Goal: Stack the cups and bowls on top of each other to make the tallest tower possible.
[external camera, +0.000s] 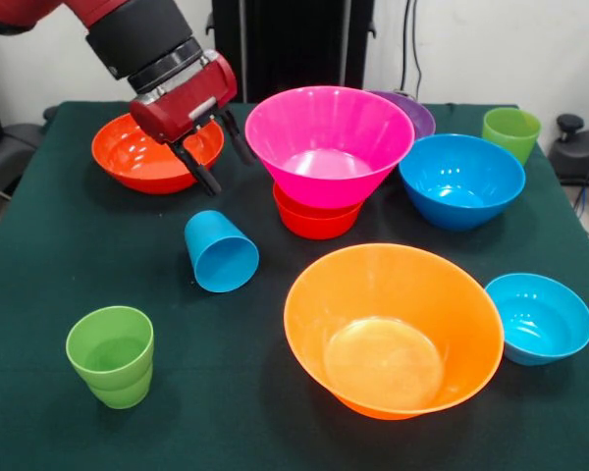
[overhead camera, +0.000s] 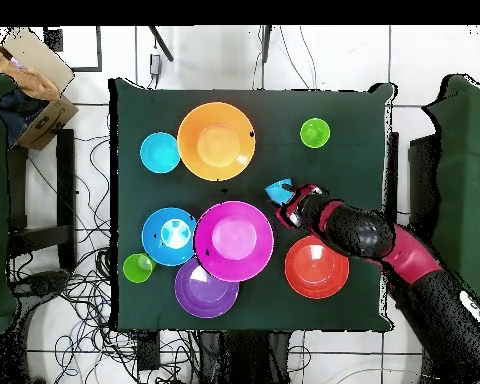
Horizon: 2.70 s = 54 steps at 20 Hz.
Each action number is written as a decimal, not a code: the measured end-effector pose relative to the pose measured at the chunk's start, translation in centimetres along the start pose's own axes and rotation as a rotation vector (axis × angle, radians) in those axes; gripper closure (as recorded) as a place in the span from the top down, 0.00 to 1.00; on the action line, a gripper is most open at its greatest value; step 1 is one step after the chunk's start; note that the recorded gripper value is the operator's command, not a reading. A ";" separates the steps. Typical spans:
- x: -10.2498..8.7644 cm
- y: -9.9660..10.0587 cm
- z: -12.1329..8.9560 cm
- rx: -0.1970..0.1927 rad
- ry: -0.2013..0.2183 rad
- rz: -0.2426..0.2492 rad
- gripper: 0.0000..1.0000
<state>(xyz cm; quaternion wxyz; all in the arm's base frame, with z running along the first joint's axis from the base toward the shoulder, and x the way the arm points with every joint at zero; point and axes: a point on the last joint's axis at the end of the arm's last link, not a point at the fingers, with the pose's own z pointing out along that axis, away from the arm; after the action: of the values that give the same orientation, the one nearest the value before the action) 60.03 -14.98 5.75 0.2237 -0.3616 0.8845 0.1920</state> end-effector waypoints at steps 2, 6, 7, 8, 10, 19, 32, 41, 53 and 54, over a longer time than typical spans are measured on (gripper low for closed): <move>0.0 -0.4 -0.4 0.040 0.038 -0.071 1.00; 0.4 -1.8 -1.5 0.137 0.116 -0.216 1.00; 0.5 -2.1 -1.8 0.153 0.127 -0.235 1.00; 0.5 -2.5 -2.1 0.175 0.141 -0.260 1.00; 0.6 -3.9 -3.4 0.235 0.180 -0.322 1.00; 0.0 -7.8 -7.1 0.372 0.253 -0.416 1.00; 2.2 -9.7 -11.7 0.428 0.329 -0.387 1.00; 5.8 -10.7 -13.8 0.446 0.345 -0.329 1.00; 9.6 -9.2 -12.9 0.363 0.393 -0.268 1.00; 10.2 -8.4 -12.5 0.344 0.399 -0.263 1.00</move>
<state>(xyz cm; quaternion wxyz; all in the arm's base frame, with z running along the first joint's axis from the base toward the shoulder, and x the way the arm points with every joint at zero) 56.43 -32.45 9.13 0.1264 -0.4607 0.8760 -0.0664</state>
